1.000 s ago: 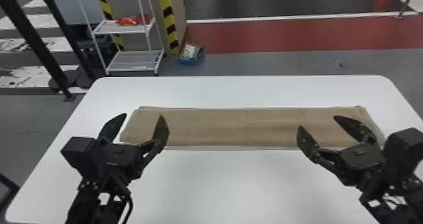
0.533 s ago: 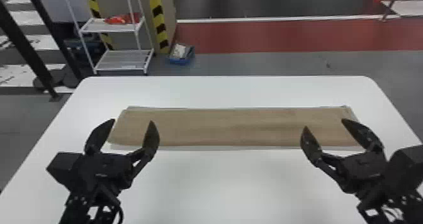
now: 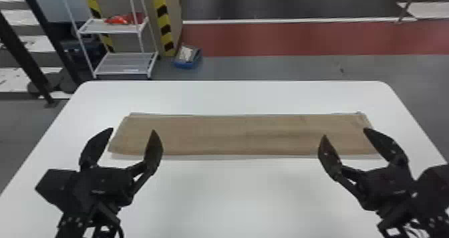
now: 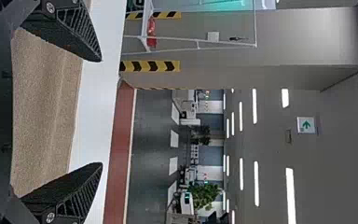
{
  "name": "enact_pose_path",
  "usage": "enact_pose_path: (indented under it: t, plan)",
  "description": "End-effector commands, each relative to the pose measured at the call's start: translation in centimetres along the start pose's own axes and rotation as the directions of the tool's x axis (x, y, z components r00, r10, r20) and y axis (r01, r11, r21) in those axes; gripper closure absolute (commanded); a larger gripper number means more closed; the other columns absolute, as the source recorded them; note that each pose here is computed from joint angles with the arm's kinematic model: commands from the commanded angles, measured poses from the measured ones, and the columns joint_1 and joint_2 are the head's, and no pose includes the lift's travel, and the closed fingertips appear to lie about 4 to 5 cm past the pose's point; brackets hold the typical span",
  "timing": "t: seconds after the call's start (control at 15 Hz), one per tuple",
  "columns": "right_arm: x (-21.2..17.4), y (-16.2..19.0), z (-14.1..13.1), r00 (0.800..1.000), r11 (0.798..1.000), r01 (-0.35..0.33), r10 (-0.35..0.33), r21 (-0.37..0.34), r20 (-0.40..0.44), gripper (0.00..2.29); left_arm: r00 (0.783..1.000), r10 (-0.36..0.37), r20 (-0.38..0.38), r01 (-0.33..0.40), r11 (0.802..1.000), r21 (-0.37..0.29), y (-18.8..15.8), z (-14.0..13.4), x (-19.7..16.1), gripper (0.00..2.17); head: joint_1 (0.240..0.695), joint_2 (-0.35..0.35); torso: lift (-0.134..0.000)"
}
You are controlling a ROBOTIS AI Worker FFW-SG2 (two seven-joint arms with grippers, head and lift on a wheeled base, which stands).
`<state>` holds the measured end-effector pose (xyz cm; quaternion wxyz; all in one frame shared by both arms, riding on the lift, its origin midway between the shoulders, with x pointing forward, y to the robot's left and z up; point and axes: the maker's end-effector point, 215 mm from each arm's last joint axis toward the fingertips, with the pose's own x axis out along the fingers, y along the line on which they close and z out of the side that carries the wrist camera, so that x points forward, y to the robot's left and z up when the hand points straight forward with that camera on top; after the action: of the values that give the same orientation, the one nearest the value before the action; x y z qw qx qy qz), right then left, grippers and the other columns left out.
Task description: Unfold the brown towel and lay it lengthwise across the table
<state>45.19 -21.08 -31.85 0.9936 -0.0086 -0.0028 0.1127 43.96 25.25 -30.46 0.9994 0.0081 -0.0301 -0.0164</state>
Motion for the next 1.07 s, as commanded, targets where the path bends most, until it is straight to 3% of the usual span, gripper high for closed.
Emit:
enact_pose_path:
  t: [0.0,1.0]
  plan:
    - [-0.12,0.34,0.06,1.0,1.0,0.007,-0.007,0.006,0.003,0.09,1.0,-0.005,-0.002,0.005,1.0,-0.003,-0.36,-0.08,-0.13,0.09,0.695,0.052,-0.121]
    - [-0.28,0.13,-0.02,1.0,1.0,0.019,-0.019,0.015,-0.003,0.09,1.0,0.001,0.005,-0.001,1.0,0.004,0.09,0.46,-0.13,0.09,0.695,0.057,-0.121]
